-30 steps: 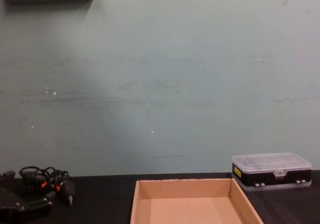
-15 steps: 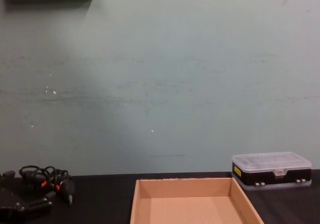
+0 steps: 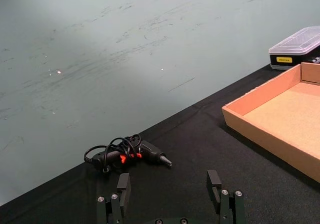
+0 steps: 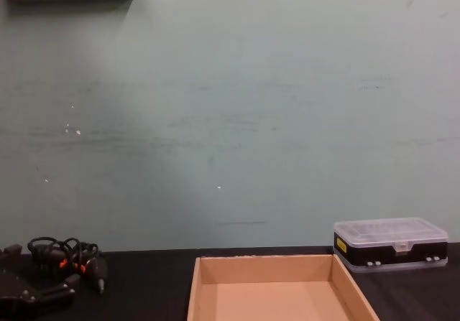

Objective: Use one hand to pick up the angle iron from the table and place it into the box.

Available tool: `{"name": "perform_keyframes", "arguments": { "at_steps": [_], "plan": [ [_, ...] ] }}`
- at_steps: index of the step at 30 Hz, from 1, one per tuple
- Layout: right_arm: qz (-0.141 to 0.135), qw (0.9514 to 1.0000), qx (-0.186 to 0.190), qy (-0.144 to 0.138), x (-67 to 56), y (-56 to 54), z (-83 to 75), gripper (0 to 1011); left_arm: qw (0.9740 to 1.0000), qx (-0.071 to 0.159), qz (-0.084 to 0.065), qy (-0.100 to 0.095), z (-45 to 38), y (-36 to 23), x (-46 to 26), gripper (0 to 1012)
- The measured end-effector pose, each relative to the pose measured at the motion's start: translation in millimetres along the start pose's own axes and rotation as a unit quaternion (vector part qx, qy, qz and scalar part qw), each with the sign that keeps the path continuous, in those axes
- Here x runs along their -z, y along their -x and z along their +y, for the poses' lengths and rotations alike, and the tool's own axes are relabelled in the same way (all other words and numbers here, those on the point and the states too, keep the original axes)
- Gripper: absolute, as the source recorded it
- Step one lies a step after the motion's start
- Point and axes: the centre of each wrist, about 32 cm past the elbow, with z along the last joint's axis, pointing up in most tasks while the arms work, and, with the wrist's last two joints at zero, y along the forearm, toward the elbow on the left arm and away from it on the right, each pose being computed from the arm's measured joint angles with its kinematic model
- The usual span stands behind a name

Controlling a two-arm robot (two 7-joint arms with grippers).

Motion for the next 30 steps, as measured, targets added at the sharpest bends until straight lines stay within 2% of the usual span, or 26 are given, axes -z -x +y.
{"name": "perform_keyframes", "arguments": {
  "at_steps": [19, 25, 26, 29, 30],
  "plan": [
    [0.003, 0.9999, 0.005, -0.009, 0.2, -6.0, 10.5, 994, 1.0, 0.0, 0.0, 0.0, 0.0, 0.0, 0.0, 1000],
    [0.003, 0.9999, 0.007, -0.009, 2.0, -6.0, 10.8, 876, 1.0, 0.0, 0.0, 0.0, 0.0, 0.0, 0.0, 1000],
    [0.004, 0.9999, 0.007, -0.009, 2.6, -5.8, 10.8, 823, 1.0, 0.0, 0.0, 0.0, 0.0, 0.0, 0.0, 1000],
    [0.004, 0.9999, 0.007, -0.009, 3.3, -5.7, 10.7, 771, 1.0, 0.0, 0.0, 0.0, 0.0, 0.0, 0.0, 1000],
    [0.005, 0.9999, 0.007, -0.009, 4.1, -5.4, 10.6, 715, 1.0, 0.0, 0.0, 0.0, 0.0, 0.0, 0.0, 1000]
  ]
}}
